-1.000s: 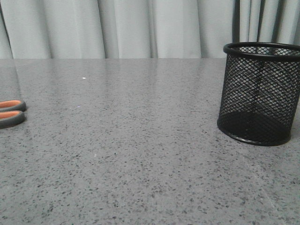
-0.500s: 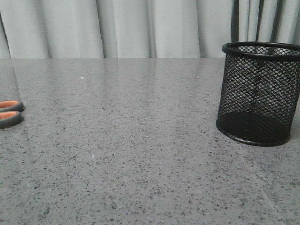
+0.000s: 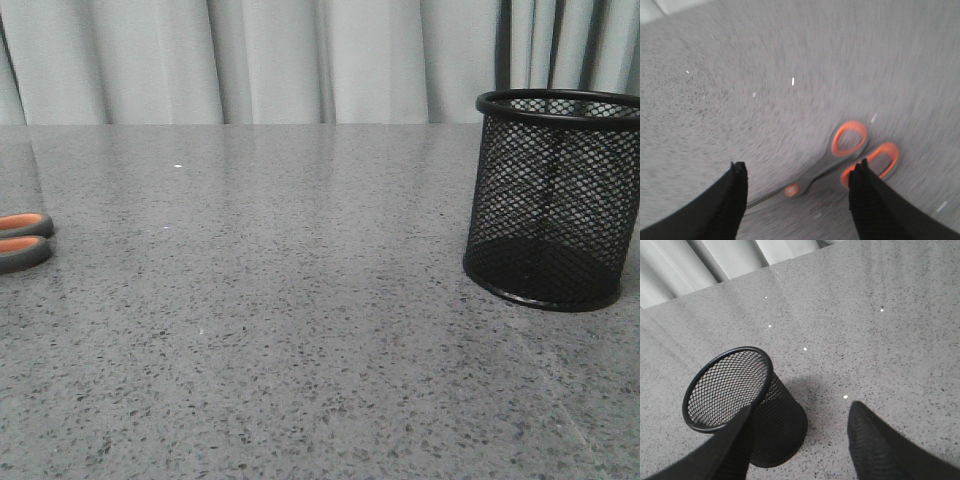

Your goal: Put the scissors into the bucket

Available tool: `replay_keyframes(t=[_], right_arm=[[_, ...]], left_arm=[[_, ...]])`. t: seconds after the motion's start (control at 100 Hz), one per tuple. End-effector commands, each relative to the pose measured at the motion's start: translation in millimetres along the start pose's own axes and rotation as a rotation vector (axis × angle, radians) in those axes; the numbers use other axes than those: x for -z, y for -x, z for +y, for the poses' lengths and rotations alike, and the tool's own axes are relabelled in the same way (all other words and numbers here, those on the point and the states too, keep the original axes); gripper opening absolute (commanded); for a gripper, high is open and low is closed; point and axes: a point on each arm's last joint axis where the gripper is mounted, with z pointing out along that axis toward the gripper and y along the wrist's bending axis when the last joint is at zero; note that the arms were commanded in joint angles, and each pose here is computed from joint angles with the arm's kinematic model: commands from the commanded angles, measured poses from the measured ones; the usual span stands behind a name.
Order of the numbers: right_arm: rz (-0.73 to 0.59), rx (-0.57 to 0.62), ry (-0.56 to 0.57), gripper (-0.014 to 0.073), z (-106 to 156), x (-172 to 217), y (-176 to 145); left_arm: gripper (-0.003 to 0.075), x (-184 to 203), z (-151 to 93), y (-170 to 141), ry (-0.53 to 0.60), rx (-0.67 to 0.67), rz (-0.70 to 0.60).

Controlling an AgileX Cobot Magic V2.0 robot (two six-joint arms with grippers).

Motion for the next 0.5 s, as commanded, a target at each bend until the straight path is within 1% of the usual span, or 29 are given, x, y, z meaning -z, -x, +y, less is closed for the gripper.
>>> replay_keyframes(t=[0.0,0.04,0.06,0.07,0.1,0.15,0.18,0.26,0.33,0.41,0.49], right_arm=[[-0.093,0.028,0.019,0.0375,5,3,17],[-0.102,0.030,0.027,0.0375,6,3,18],[-0.108,0.031,0.030,0.0375,6,3,18],[-0.107,0.031,0.032,0.0375,6,3,18],[-0.109,0.033,0.037,0.0375,7,3,18],[-0.112,0.034,0.042,0.0375,7,3,19],[-0.111,0.034,0.043,0.0375,7,3,18],[-0.107,0.035,0.043,0.0375,7,3,18],[-0.106,0.038,0.046,0.0375,8,3,18],[-0.101,0.041,0.053,0.0375,8,3,18],[-0.098,0.052,0.058,0.0375,9,3,17]], left_arm=[[0.0419,-10,8,21,0.041,-0.279,0.119],[0.0419,-20,8,26,0.058,-0.437,0.197],[0.0419,-24,8,28,0.069,-0.548,0.241],[0.0419,-26,8,28,0.063,-0.560,0.250],[0.0418,-34,6,32,0.063,-0.668,0.295],[0.0413,-44,5,37,0.050,-0.737,0.328],[0.0398,-52,4,39,0.026,-0.783,0.352],[0.0356,-70,1,40,-0.073,-0.925,0.423],[0.0330,-82,-2,40,-0.149,-0.991,0.450],[0.0326,-91,-4,40,-0.244,-1.016,0.424],[0.0327,-98,0,39,-0.296,-1.023,0.413]])
